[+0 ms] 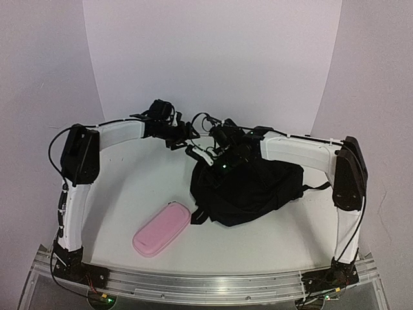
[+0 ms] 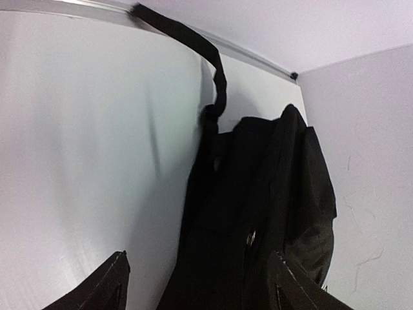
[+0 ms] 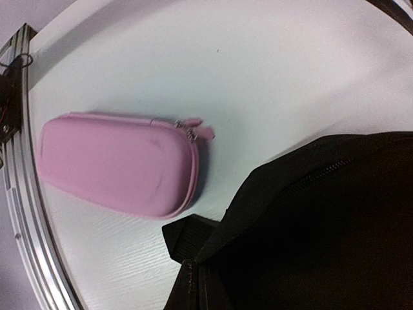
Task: Pack the student bag
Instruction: Adjust the student bag at the center of the board.
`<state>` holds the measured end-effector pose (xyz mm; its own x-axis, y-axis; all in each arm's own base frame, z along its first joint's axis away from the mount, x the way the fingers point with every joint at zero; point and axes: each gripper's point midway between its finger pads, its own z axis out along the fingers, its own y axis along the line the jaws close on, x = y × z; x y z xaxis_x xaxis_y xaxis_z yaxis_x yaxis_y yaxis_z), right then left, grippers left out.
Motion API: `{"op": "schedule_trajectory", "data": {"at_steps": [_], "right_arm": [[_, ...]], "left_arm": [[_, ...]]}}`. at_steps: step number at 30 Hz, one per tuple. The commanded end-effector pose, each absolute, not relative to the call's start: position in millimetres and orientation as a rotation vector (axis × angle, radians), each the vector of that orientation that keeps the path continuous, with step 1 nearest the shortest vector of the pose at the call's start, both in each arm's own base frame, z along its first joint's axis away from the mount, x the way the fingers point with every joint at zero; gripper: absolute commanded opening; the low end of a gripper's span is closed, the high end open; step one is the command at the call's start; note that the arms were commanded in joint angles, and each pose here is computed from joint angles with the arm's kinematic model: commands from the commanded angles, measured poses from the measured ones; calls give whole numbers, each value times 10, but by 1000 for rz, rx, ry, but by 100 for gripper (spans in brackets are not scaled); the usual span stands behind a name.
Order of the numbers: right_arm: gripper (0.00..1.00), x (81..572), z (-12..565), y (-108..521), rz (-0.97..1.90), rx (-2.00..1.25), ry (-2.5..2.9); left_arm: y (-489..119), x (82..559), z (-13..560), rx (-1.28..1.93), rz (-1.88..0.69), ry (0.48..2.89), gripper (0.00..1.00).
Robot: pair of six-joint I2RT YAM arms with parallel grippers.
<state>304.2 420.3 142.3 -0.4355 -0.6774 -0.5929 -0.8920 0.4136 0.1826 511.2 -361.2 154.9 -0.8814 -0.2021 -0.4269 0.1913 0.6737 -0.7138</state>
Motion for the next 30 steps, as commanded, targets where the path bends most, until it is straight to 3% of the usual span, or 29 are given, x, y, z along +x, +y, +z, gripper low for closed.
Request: {"op": "schedule_trajectory", "data": {"at_steps": [1, 4, 6, 9, 20, 25, 30], "right_arm": [[11, 3761, 1891, 4251, 622, -1077, 2190], [59, 4022, 2211, 4047, 702, -960, 2183], [74, 4131, 2395, 3812, 698, -894, 2175], [87, 4302, 2536, 3321, 601, -790, 2184], [95, 4893, 1966, 1644, 279, -450, 2390], [94, 4980, 1606, 1424, 298, -431, 2479], [91, 4907, 1289, 1364, 340, -433, 2573]], "left_arm": [[-2983, 5070, 2084, -95, -974, 2303, 78], [-2885, 4888, 2008, -116, -992, 2323, 79], [-2925, 4723, 1971, -107, -1036, 2338, 80], [-3089, 4455, 1949, -48, -1069, 2335, 81], [-3839, 3609, 1475, 92, -1048, 2487, 82], [-4109, 3386, 1248, 128, -1072, 2534, 80], [-4135, 3364, 1132, 90, -1054, 2558, 70]]}}
